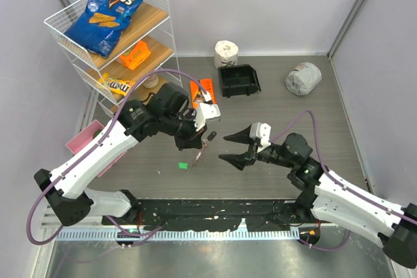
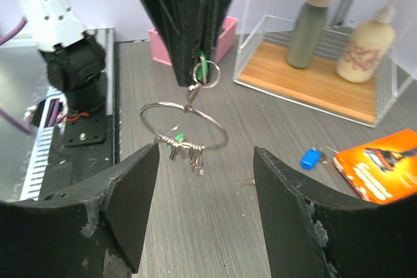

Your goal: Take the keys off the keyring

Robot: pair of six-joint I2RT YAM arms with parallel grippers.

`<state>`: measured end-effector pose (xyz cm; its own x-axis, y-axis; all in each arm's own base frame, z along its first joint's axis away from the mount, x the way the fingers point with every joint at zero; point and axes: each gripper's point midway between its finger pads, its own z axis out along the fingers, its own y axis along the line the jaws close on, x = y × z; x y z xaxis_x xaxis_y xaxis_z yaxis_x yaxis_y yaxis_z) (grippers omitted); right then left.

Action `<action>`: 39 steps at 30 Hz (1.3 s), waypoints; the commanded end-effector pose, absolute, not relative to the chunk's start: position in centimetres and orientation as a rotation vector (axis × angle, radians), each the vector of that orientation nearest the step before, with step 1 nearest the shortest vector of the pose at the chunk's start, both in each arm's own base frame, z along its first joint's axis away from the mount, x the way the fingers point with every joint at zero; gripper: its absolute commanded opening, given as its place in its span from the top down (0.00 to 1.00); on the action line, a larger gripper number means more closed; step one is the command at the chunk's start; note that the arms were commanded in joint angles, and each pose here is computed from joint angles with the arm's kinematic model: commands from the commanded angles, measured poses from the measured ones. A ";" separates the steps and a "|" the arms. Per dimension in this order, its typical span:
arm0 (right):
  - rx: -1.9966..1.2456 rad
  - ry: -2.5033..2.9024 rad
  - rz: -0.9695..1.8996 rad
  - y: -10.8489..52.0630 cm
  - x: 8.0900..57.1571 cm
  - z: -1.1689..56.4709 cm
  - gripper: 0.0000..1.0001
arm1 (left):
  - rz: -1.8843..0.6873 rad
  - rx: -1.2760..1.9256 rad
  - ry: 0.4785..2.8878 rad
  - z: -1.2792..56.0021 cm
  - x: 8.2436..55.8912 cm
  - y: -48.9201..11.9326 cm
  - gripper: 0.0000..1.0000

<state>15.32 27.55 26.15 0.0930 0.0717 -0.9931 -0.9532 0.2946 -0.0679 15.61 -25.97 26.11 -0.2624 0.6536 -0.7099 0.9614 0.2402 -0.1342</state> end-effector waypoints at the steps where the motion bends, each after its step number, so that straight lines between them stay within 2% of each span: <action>1: -1.106 0.973 1.066 29.8 13.3 29.0 0.35 | -0.761 1.579 1.875 27.1 15.0 -26.6 1.00; 3: -1.168 0.947 1.078 30.6 13.2 28.9 0.37 | -0.724 1.616 1.845 26.7 14.8 -26.4 1.00; 10: -1.278 0.941 1.086 32.1 15.0 27.9 0.32 | -0.532 1.605 1.732 26.8 16.6 -25.0 1.00; 17: -1.330 0.917 1.266 34.3 15.7 27.3 0.33 | -0.453 1.606 1.573 28.2 17.2 -24.4 1.00; 23: -1.254 0.909 1.384 35.6 16.4 28.5 0.33 | -0.432 1.606 1.543 28.7 17.5 -24.6 1.00; 33: -1.155 0.886 1.311 35.0 16.9 28.6 0.46 | -0.357 1.539 1.482 29.1 18.6 -24.9 1.00; 39: -1.156 0.947 1.184 35.1 17.4 27.0 0.43 | -0.360 1.498 1.471 29.2 19.0 -25.2 1.00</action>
